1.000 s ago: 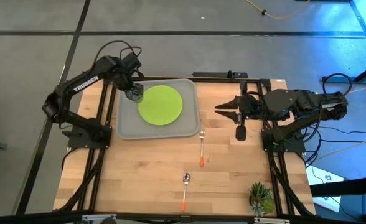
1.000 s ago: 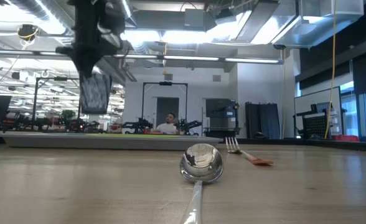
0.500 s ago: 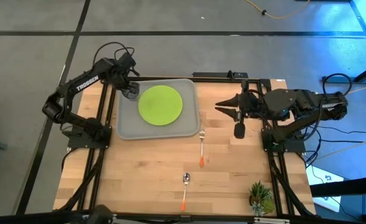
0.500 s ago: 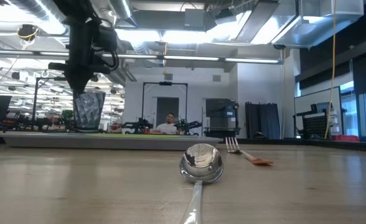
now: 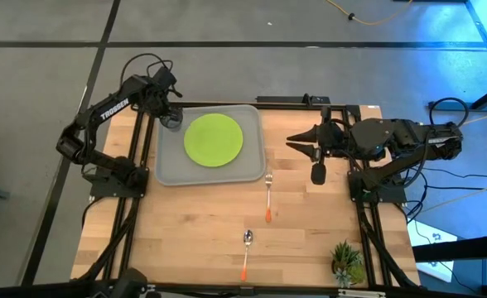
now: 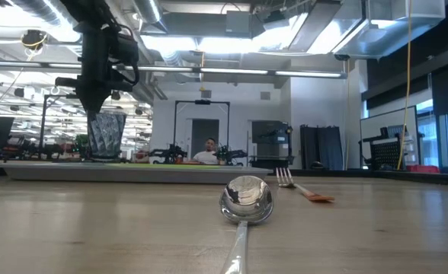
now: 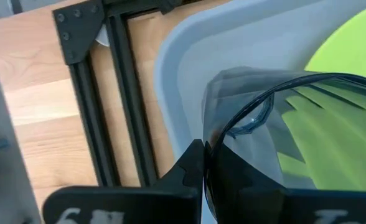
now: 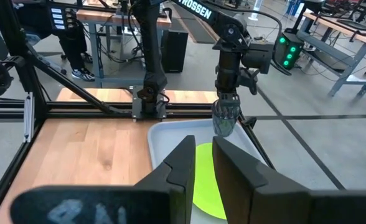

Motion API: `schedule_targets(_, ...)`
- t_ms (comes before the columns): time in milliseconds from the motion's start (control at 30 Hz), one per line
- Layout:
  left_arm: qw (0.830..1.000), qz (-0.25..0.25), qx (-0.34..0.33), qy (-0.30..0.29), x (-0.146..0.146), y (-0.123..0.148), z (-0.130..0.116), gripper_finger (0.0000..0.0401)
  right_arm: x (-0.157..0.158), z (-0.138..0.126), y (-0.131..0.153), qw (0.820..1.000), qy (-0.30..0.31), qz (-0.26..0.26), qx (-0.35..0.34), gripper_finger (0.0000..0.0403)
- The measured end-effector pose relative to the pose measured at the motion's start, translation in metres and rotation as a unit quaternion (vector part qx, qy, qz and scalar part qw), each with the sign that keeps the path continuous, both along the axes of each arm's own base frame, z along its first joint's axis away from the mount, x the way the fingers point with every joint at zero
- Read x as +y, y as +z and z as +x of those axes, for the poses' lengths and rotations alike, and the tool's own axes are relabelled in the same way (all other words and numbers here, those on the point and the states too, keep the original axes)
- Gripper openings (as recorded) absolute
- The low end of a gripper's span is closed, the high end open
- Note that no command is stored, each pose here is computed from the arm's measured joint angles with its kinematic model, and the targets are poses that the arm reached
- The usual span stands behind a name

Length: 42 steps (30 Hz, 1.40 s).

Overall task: Pick and place plate/cup/fork/spoon on tray
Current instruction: Put the blue cup on the gray tray to the top left of the green plate

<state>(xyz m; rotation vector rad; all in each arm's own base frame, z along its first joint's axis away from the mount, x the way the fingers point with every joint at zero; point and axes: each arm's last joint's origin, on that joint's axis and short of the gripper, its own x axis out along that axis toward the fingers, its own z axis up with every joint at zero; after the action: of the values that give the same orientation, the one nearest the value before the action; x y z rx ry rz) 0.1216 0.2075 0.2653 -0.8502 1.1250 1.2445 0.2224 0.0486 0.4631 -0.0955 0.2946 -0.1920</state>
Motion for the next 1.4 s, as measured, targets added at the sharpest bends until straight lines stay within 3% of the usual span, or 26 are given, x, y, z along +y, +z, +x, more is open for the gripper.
schedule_targets(333, 1.000, -0.006, 0.007, 0.013, -0.002, -0.002, -0.001, 0.0003, 0.000, 0.000, 0.001, 1.000, 0.000, 0.002, -0.007, 0.0063)
schedule_targets(633, 1.000, -0.016, 0.005, 0.009, -0.007, -0.029, 0.000, 0.0003, 0.000, 0.001, 0.001, 1.000, 0.000, 0.002, -0.007, 0.0063)
schedule_targets(833, 1.000, -0.012, -0.007, 0.019, -0.007, -0.033, 0.001, 0.0003, 0.000, 0.001, 0.001, 1.000, 0.000, 0.002, -0.007, 0.0063)
schedule_targets(1100, 1.000, -0.016, -0.002, 0.019, -0.007, -0.035, 0.000, 0.0040, 0.000, 0.001, 0.001, 1.000, 0.000, 0.002, -0.007, 0.0063)
schedule_targets(1400, 1.000, -0.015, 0.000, 0.020, -0.008, -0.035, 0.000, 0.0046, 0.000, 0.001, 0.001, 1.000, 0.000, 0.002, -0.007, 0.0063)
